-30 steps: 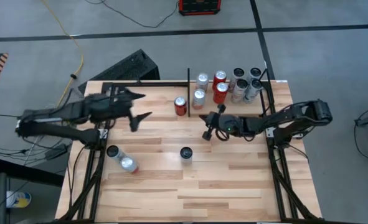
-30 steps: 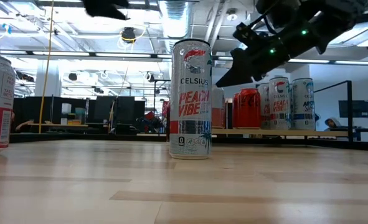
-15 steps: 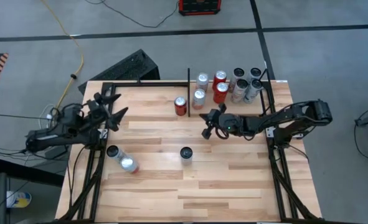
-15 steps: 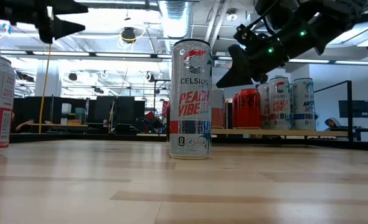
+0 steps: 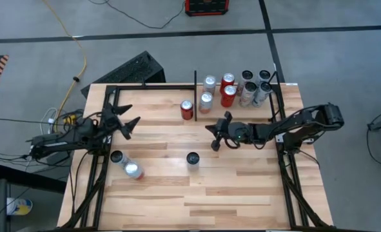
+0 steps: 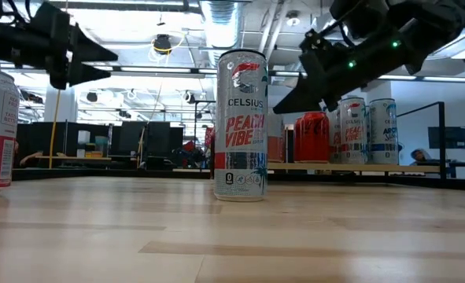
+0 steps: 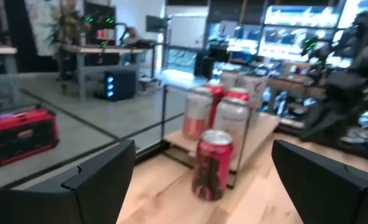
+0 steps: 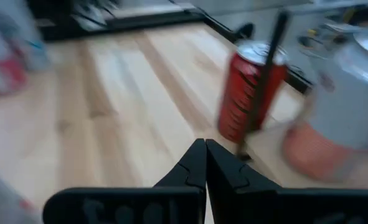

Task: Place canned beverage on shelf
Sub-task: Put the white soda can on the shelf

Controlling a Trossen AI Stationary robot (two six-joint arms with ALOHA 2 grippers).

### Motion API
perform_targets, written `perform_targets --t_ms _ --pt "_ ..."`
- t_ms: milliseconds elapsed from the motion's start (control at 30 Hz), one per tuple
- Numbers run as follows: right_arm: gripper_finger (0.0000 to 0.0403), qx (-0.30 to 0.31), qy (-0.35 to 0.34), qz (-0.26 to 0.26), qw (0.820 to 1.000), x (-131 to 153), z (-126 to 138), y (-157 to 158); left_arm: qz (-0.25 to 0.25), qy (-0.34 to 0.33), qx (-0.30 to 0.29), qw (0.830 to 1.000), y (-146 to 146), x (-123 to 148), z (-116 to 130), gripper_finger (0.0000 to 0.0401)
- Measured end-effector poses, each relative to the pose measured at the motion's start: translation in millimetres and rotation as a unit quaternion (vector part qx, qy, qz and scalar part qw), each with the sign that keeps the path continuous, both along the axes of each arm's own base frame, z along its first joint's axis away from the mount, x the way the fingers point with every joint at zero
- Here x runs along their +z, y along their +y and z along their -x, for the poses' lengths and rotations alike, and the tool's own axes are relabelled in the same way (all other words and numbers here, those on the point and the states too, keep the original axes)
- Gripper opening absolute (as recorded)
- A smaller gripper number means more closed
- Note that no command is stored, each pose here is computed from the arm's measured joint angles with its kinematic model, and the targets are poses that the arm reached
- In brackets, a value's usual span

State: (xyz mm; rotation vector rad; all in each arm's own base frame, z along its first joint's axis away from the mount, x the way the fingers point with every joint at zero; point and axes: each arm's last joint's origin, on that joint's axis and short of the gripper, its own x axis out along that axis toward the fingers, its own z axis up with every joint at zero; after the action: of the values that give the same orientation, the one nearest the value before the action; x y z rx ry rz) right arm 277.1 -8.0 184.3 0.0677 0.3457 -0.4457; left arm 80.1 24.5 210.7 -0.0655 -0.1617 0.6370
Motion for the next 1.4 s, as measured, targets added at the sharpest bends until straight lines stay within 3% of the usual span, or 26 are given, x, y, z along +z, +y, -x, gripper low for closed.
perform_targets --t_ms 100,400,933,1133,1233,1400 --pt "0.0025 0.028 -0.018 -0.008 0.999 -4 3 0 0.003 0.008 0.010 1.000 1 -4 -1 0.0361" --pt "0.0025 0.037 -0.028 -0.001 0.999 -5 5 1 0.030 0.042 0.007 0.999 2 -35 -9 0.0361" --pt "0.0025 0.022 -0.023 0.003 0.999 -5 5 -8 0.011 0.061 -0.003 0.998 1 -37 -11 0.0361" --pt "0.0025 0.055 -0.003 0.002 0.998 -4 9 10 0.008 0.064 -0.003 0.998 1 -37 -11 0.0361" --pt "0.0025 0.069 0.021 -0.016 0.997 -4 16 21 0.008 0.064 -0.003 0.998 1 -37 -11 0.0361" --pt "0.0025 0.049 -0.021 -0.076 0.996 9 24 27 0.008 0.064 -0.003 0.998 1 -37 -11 0.0361"
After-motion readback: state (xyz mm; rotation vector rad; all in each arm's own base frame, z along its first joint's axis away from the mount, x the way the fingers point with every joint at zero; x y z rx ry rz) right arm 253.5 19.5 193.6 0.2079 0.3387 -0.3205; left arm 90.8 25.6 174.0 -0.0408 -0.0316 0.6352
